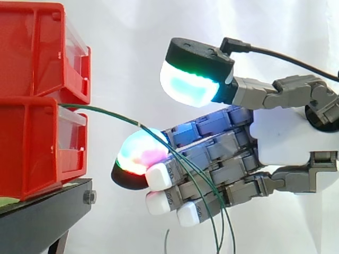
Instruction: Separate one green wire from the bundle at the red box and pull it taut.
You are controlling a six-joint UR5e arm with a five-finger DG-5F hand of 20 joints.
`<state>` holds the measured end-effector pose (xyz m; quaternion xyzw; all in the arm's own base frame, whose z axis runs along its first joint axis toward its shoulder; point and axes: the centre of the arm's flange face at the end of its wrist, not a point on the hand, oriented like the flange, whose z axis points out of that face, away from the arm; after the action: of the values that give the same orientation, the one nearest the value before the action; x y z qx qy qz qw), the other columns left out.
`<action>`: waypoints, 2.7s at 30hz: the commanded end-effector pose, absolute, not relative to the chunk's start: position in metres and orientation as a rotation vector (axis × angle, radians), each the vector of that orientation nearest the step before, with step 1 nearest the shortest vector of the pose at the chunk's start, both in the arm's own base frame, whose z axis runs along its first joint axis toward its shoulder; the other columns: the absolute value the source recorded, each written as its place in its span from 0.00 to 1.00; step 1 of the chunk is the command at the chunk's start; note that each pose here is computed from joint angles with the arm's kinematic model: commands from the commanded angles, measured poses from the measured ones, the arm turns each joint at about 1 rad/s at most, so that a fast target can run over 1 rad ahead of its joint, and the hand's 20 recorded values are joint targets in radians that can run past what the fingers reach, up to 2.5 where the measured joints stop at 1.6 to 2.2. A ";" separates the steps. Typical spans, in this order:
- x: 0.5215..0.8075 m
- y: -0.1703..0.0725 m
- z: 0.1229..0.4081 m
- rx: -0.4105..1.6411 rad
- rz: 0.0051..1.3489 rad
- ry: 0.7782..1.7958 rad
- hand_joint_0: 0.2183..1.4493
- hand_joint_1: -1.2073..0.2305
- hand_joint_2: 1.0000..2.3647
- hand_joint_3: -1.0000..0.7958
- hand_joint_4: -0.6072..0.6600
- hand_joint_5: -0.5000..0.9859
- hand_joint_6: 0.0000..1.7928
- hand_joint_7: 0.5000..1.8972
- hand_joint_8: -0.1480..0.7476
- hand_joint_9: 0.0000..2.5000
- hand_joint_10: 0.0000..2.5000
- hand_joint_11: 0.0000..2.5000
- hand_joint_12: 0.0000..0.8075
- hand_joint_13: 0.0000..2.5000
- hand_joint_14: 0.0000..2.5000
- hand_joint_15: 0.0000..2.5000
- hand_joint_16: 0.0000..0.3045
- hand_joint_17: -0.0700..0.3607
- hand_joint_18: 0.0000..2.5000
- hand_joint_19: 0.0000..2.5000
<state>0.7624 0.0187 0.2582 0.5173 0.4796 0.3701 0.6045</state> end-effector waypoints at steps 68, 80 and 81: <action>0.785 -0.002 0.271 1.282 0.928 1.159 0.33 0.34 0.01 0.43 0.60 0.21 0.50 0.26 0.50 0.44 0.01 0.39 0.44 0.37 0.01 0.24 0.18 0.45 0.28 0.26; 0.779 -0.003 0.292 1.286 0.912 1.175 0.36 0.30 0.00 0.30 0.59 0.22 0.51 0.26 0.50 0.45 0.01 0.38 0.43 0.37 0.01 0.24 0.17 0.44 0.29 0.26; 0.779 -0.002 0.293 1.285 0.908 1.184 0.35 0.31 0.00 0.29 0.60 0.22 0.51 0.27 0.50 0.45 0.01 0.38 0.43 0.37 0.01 0.23 0.17 0.44 0.29 0.26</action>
<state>0.7812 -0.0024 0.2875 0.5444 0.4968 0.3871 0.5541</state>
